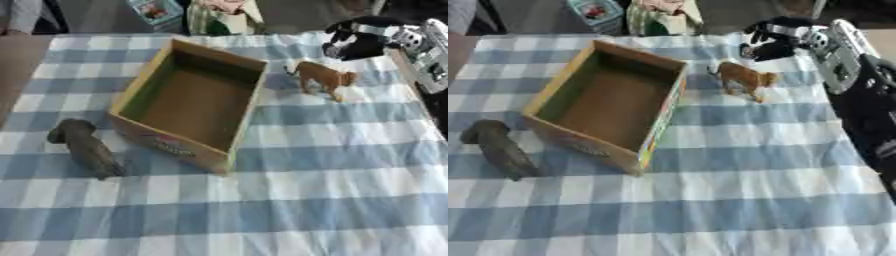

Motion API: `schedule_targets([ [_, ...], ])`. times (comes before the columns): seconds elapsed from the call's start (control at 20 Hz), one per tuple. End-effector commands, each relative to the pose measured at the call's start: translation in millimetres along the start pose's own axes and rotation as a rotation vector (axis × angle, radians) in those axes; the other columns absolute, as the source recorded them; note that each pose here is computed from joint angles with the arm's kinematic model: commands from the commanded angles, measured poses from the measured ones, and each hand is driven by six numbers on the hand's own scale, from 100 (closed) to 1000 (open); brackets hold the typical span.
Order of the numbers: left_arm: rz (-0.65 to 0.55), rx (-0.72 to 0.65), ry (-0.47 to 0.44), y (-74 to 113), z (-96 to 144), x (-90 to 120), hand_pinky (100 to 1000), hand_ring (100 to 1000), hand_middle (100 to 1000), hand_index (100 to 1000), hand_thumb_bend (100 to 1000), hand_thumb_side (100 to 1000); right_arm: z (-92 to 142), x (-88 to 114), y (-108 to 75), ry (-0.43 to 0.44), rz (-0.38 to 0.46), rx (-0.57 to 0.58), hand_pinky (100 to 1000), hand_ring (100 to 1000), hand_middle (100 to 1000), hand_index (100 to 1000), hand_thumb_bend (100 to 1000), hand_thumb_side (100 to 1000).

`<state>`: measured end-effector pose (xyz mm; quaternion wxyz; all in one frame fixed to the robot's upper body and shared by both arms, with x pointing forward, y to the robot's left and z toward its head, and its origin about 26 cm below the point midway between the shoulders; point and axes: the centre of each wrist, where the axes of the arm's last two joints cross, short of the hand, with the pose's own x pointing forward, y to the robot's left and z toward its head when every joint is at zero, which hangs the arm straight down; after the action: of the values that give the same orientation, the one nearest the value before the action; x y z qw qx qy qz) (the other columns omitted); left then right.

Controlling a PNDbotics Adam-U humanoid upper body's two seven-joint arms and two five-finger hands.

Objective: Pick up objects on the table and place them in the box.

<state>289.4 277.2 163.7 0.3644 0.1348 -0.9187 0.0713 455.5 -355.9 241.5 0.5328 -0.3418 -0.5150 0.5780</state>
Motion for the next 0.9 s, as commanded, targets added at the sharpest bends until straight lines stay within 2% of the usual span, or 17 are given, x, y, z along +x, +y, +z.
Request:
schedule_targets([
  [0.05, -0.005, -0.016, -0.029, 1.9, -5, 6, 518, 551, 687, 804, 105, 1000, 9, -9, -18.2, 0.036, 0.048, -0.013, 810, 925, 851, 1000, 100, 880],
  [0.25, -0.005, -0.018, -0.028, 1.8, -5, 6, 518, 551, 687, 804, 105, 1000, 6, -12, -16.1, 0.05, 0.079, 0.022, 839, 960, 877, 1000, 100, 938],
  [0.35, -0.005, -0.019, -0.027, 1.7, -5, 6, 518, 550, 687, 803, 105, 1000, 4, -12, -16.8, 0.049, 0.109, 0.04, 872, 997, 897, 1000, 100, 925],
  [0.55, -0.006, -0.021, -0.026, 1.6, -5, 6, 518, 550, 688, 804, 105, 1000, 1, -13, -17.8, 0.046, 0.15, 0.068, 890, 1000, 909, 1000, 100, 910],
  [0.9, -0.008, -0.021, -0.024, 1.4, -5, 6, 519, 550, 688, 803, 106, 1000, -1, -15, -18.7, 0.035, 0.165, 0.098, 896, 1000, 910, 1000, 100, 931],
])
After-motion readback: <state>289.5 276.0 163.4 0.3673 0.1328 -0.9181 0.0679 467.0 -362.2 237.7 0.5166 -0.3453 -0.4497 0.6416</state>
